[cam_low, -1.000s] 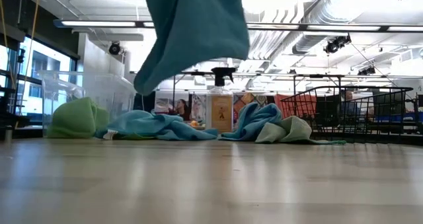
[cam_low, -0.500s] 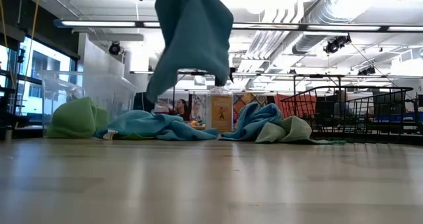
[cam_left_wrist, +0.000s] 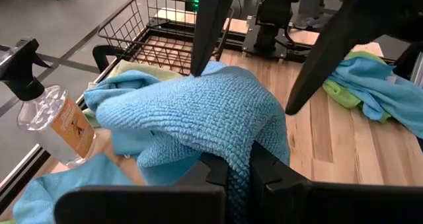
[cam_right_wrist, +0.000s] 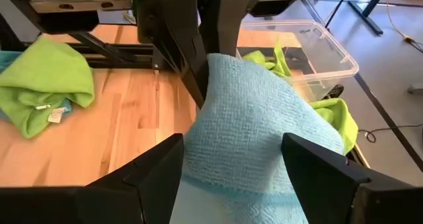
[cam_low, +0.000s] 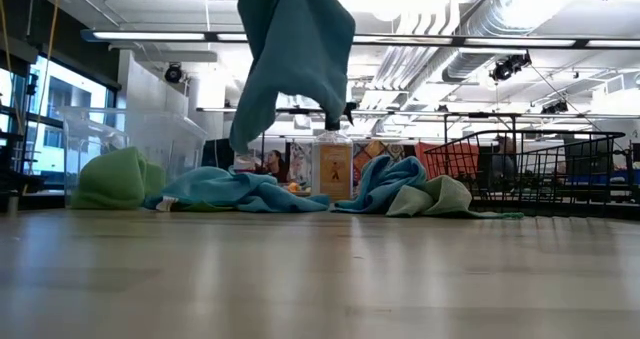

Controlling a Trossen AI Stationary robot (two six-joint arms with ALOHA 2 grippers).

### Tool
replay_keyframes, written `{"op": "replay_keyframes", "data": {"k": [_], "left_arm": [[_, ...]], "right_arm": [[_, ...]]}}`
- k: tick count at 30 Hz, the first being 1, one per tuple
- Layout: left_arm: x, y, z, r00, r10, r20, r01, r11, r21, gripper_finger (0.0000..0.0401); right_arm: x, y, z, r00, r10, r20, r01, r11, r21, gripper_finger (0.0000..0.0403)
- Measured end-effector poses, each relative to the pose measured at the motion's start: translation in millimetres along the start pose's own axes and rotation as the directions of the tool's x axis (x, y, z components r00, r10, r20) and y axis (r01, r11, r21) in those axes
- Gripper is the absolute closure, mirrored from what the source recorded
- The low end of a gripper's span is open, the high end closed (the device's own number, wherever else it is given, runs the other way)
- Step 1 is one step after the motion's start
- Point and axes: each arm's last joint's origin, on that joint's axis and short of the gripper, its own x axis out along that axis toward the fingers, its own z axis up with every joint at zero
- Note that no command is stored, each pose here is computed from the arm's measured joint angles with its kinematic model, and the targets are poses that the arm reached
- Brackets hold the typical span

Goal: Sort microfiber towel by color & place in baskets
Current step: Put the blue microfiber cloth into the basket

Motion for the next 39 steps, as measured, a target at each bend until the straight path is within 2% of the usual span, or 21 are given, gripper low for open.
{"op": "replay_keyframes", "data": {"k": [7,18,21,23,25,27,30,33,39], "left_arm": [[0.0,-0.1,0.4,1.0,-0.001,0.004,0.001,1.0,0.016,0.0401],[0.0,-0.2,0.8,1.0,-0.003,0.007,0.003,1.0,0.024,0.0401],[0.0,-0.6,2.9,1.0,-0.007,0.028,0.007,1.0,0.017,0.0401],[-0.1,-0.8,4.4,0.999,-0.01,0.044,0.009,1.0,0.013,0.0401],[-0.1,-1.0,5.3,0.999,-0.011,0.053,0.011,1.0,0.01,0.04],[-0.2,-1.1,5.7,0.998,-0.014,0.056,0.013,1.0,0.011,0.0397],[-0.2,-1.5,5.7,0.998,-0.025,0.055,0.024,1.0,0.016,0.0381],[-0.2,-2.1,5.7,0.997,-0.047,0.053,0.047,0.999,0.017,0.0355],[-9.7,-1.6,8.2,0.992,-0.113,0.05,0.111,0.993,0.041,0.0277]], "right_arm": [[20.6,1.9,-8.7,0.995,-0.084,-0.051,0.082,0.996,-0.037,0.0148],[28.9,3.7,-11.3,0.995,-0.082,-0.057,0.079,0.995,-0.052,0.0158],[29.0,3.7,-10.3,0.995,-0.082,-0.047,0.079,0.994,-0.071,0.0207],[29.0,3.7,-9.7,0.996,-0.081,-0.041,0.078,0.995,-0.068,0.0266],[29.1,4.0,-9.8,0.997,-0.067,-0.042,0.065,0.996,-0.068,0.0344],[29.1,4.8,-9.8,0.998,-0.04,-0.041,0.037,0.997,-0.067,0.0384],[29.1,5.0,-9.8,0.999,-0.034,-0.042,0.032,0.998,-0.061,0.038],[28.9,5.0,-9.8,0.999,-0.031,-0.042,0.028,0.997,-0.067,0.0396],[13.9,2.0,-9.9,0.997,-0.031,-0.073,0.024,0.996,-0.092,0.0399]]}}
